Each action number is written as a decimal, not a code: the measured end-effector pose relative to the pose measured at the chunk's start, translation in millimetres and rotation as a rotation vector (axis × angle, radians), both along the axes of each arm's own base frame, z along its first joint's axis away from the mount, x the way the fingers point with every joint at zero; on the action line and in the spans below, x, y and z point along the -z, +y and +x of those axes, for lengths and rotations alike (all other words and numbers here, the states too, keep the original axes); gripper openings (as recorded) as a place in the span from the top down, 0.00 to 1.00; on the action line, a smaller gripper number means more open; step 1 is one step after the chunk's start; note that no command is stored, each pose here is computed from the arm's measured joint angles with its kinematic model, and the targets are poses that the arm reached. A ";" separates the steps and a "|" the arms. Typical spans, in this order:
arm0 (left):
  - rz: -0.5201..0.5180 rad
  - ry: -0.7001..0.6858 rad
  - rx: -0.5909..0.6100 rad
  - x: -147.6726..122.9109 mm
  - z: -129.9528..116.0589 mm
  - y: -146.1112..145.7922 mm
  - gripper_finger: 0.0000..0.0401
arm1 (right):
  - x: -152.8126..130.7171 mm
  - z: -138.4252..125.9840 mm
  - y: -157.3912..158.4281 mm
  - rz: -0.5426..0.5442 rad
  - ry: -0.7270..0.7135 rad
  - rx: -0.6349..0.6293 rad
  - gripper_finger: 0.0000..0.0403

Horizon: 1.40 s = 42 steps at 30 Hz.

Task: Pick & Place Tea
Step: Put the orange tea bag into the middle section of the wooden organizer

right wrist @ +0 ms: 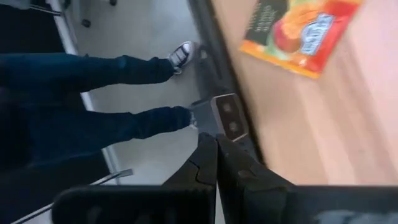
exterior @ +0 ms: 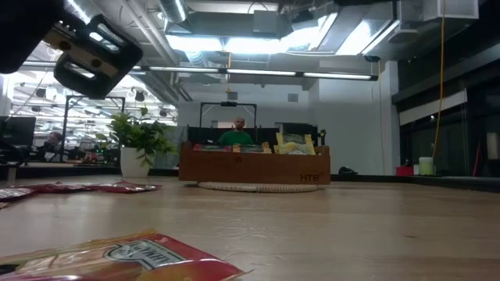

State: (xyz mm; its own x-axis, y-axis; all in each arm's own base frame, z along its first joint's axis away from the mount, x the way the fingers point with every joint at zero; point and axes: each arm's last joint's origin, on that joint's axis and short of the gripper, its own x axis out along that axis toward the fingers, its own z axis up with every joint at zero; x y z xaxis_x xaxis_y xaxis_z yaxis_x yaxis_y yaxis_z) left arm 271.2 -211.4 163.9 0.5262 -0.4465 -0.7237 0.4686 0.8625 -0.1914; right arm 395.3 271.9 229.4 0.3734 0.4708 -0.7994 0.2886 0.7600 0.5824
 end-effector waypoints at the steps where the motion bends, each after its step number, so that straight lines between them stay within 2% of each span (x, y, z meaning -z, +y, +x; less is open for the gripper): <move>1: 0.010 -0.009 0.021 0.1 -0.1 -0.2 1.00 | -0.7 0.4 0.7 0.012 -0.002 0.007 0.99; 7: 0.043 -0.064 0.086 -1.9 1.3 -1.3 1.00 | -1.2 -4.4 8.3 0.050 0.041 0.089 0.99; 15: 0.111 -0.195 0.186 -5.8 5.8 -3.0 1.00 | -1.4 -9.9 16.9 0.037 0.026 0.112 0.99; 27: 0.149 -0.158 0.238 17.8 10.3 -5.5 1.00 | -2.0 -8.3 16.0 0.016 -0.003 0.148 0.99; 42: 0.104 -0.188 0.254 28.8 17.1 -10.8 1.00 | -2.5 -7.5 14.7 0.003 -0.016 0.169 0.99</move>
